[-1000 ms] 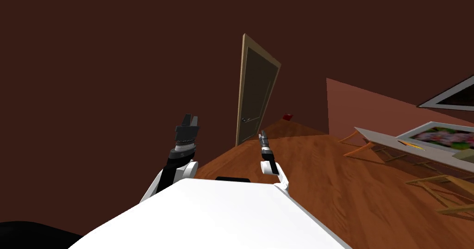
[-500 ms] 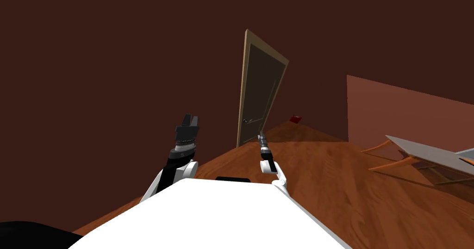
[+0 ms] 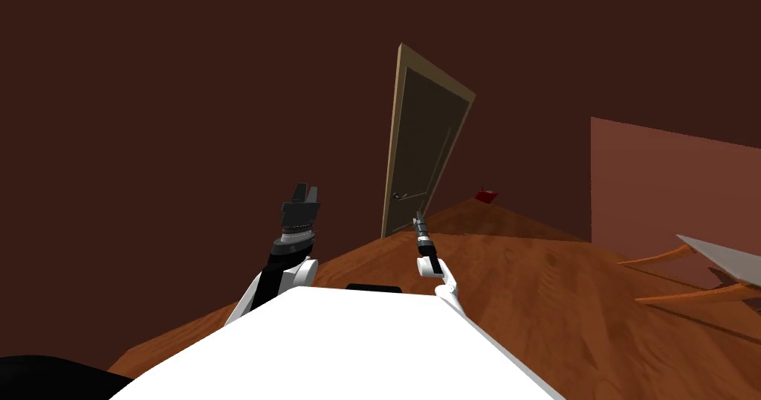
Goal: Pull the door open
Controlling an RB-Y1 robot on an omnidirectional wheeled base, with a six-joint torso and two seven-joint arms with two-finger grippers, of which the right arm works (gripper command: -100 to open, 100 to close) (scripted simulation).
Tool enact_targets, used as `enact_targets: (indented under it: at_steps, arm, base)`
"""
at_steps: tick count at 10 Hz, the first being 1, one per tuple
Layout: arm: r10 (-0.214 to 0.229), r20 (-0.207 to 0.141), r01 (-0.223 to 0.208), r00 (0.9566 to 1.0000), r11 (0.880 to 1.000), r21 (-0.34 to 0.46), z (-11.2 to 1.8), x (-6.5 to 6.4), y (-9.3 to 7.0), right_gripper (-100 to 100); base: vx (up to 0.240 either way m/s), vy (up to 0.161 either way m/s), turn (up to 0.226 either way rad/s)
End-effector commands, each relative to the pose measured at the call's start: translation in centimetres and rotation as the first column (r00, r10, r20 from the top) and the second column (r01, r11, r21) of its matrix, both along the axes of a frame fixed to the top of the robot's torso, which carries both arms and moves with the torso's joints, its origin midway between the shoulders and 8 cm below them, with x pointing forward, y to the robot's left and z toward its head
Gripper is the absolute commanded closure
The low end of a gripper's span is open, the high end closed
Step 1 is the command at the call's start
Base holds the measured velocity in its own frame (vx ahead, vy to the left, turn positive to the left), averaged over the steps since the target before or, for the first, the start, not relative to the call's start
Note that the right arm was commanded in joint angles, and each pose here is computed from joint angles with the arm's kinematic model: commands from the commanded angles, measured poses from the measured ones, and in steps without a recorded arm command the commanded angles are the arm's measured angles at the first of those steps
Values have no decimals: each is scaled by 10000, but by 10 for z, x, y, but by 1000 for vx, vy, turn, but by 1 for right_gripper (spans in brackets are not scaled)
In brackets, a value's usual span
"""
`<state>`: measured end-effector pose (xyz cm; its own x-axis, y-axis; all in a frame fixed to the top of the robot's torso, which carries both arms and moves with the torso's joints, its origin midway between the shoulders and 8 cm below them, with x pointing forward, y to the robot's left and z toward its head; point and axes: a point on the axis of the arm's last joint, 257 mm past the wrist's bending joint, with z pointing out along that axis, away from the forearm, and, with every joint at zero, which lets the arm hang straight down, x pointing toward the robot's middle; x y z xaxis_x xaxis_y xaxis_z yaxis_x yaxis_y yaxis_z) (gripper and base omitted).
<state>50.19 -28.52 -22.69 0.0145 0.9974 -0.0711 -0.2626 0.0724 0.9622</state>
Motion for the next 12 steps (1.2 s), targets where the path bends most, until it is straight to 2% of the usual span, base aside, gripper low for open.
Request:
enact_targets:
  at_steps: [1,2,6,12]
  arm:
    - [29,-134,-29,9999,10000,-5,-9,5,0,-100]
    - [22,-174,-22,9998,10000,-3,-11,4,0,-100]
    - [57,-603,-59,9982,10000,-35,-35,14,-4,-100]
    - [57,-1027,-65,9947,10000,-72,-57,23,-9,-100]
  base:
    - [40,-93,217]
    - [35,-74,68]
    - [39,-92,169]
    - [28,-89,129]
